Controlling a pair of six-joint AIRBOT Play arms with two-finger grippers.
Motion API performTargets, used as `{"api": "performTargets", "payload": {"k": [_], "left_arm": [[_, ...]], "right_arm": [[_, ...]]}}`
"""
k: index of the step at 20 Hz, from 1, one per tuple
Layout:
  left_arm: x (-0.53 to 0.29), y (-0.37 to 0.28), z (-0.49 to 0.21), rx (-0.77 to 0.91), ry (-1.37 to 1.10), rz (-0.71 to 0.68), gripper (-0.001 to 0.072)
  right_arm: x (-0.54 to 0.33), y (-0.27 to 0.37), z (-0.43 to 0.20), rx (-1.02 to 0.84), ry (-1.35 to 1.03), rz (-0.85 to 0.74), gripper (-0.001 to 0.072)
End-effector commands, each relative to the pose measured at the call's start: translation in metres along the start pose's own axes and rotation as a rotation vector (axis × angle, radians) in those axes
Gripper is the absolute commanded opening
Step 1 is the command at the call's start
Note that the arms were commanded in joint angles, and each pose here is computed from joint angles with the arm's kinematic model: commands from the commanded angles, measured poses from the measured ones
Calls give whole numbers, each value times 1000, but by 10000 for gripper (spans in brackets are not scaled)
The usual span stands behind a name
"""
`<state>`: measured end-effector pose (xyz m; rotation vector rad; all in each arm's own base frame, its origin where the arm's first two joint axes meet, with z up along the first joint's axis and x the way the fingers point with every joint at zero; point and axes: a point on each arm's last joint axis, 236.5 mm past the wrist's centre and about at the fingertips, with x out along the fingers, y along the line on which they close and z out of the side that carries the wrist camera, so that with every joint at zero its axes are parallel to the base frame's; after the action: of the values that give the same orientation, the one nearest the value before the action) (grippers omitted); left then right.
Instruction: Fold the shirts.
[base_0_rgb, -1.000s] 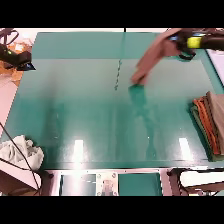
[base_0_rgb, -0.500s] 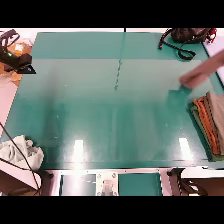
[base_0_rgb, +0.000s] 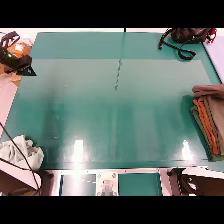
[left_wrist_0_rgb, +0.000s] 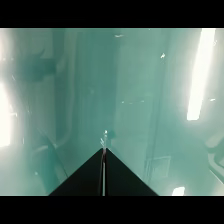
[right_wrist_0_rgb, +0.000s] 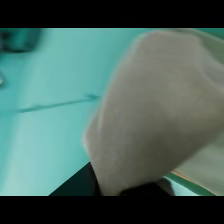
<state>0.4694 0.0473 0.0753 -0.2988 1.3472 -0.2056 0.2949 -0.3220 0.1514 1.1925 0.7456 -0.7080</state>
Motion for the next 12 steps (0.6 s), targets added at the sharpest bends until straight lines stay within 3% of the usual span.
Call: {"api": "performTargets", "payload": {"k": [1,6,12], "left_arm": [[0,-1,-5,-13,19,-3,22],[0,-7,-3,-17,15,-27,21],[9,-34,-3,41,28,-37,21]], "right_arm": [[-8,-83,-16,82,28,-253,22],[-6,-173,-35,119,56,-526,22],[22,-228,-80,115,197,-653,23]]}}
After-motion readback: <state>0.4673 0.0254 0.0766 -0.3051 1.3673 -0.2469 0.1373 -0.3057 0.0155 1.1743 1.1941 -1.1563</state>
